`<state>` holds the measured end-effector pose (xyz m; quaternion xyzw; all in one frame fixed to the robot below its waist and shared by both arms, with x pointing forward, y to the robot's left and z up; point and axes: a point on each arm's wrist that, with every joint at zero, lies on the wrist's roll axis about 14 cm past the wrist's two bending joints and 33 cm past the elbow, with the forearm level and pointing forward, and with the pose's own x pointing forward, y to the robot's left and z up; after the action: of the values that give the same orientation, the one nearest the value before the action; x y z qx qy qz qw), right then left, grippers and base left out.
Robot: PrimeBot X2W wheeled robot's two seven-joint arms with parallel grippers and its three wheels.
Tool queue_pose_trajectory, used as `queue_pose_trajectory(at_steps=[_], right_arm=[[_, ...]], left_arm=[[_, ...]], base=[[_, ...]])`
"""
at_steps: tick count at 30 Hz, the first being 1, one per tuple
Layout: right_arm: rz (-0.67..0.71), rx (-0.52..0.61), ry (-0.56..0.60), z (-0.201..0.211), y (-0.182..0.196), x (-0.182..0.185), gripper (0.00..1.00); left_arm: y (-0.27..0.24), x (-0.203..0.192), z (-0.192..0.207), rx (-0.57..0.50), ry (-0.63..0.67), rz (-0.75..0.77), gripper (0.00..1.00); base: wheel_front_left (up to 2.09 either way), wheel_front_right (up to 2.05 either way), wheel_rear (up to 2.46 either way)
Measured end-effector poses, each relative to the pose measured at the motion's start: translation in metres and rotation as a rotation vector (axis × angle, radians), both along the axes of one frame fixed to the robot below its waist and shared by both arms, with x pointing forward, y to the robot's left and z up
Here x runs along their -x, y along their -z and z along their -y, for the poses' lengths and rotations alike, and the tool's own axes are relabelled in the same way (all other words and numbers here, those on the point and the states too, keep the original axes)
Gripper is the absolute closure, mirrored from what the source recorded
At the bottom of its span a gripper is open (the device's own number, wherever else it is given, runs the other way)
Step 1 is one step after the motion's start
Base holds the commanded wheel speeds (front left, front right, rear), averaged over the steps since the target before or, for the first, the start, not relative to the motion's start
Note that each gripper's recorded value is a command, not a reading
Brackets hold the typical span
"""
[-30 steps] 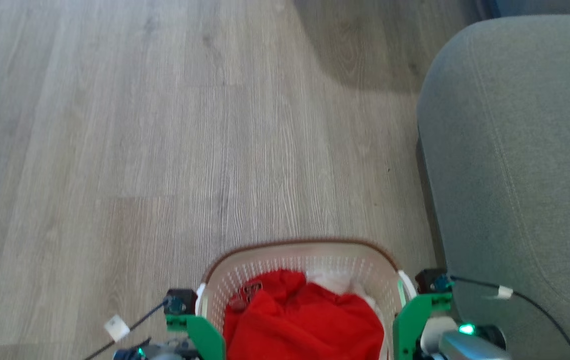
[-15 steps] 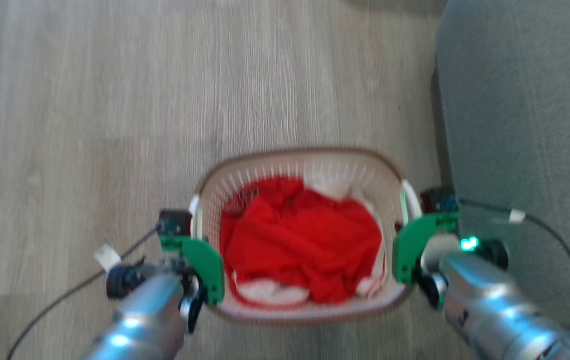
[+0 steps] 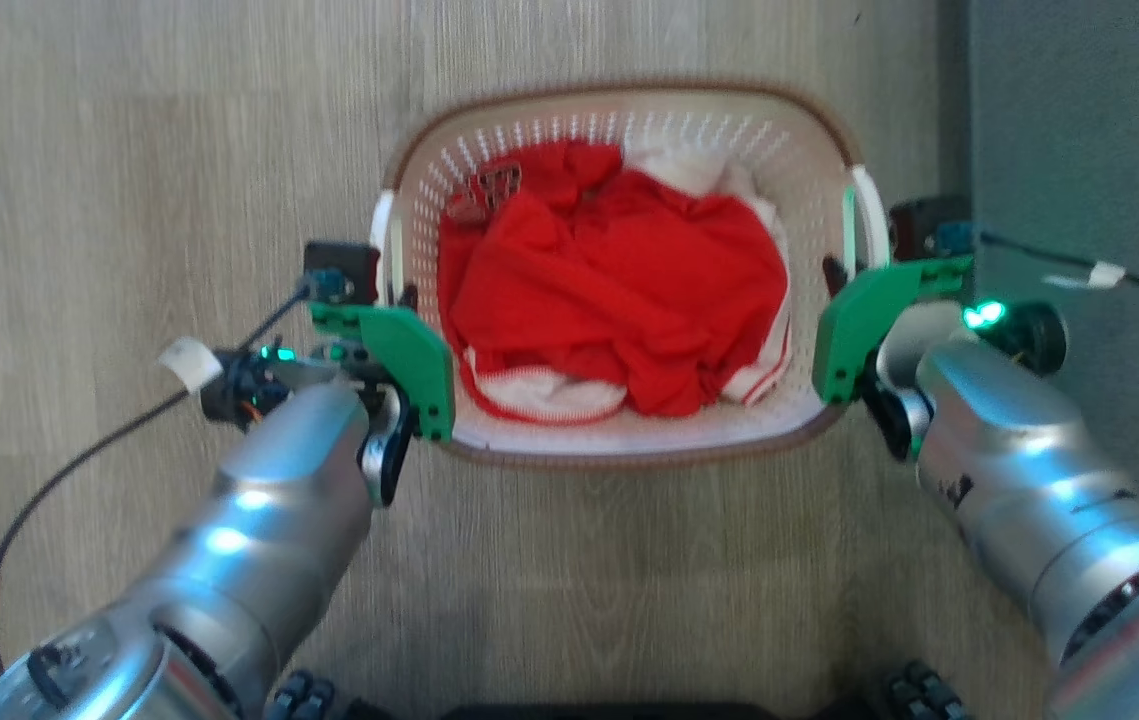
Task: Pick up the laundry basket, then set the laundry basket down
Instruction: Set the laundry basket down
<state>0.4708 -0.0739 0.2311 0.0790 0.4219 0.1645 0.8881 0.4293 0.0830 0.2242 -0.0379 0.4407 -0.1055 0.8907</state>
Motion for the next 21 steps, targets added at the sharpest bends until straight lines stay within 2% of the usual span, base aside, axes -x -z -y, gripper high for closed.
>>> queue_pose_trajectory(at_steps=[12,21], right_arm=[[-0.037,0.003,-0.021,-0.005,0.052,-0.023,1.0],[-0.059,0.008,-0.031,-0.007,0.078,-0.023,1.0]], left_arm=[[0.043,-0.018,-0.003,-0.013,-0.01,-0.036,1.0],[0.066,-0.018,-0.005,-0.022,-0.021,-0.065,1.0]], base=[[0.0,0.0,0.0],[0.0,0.0,0.0]])
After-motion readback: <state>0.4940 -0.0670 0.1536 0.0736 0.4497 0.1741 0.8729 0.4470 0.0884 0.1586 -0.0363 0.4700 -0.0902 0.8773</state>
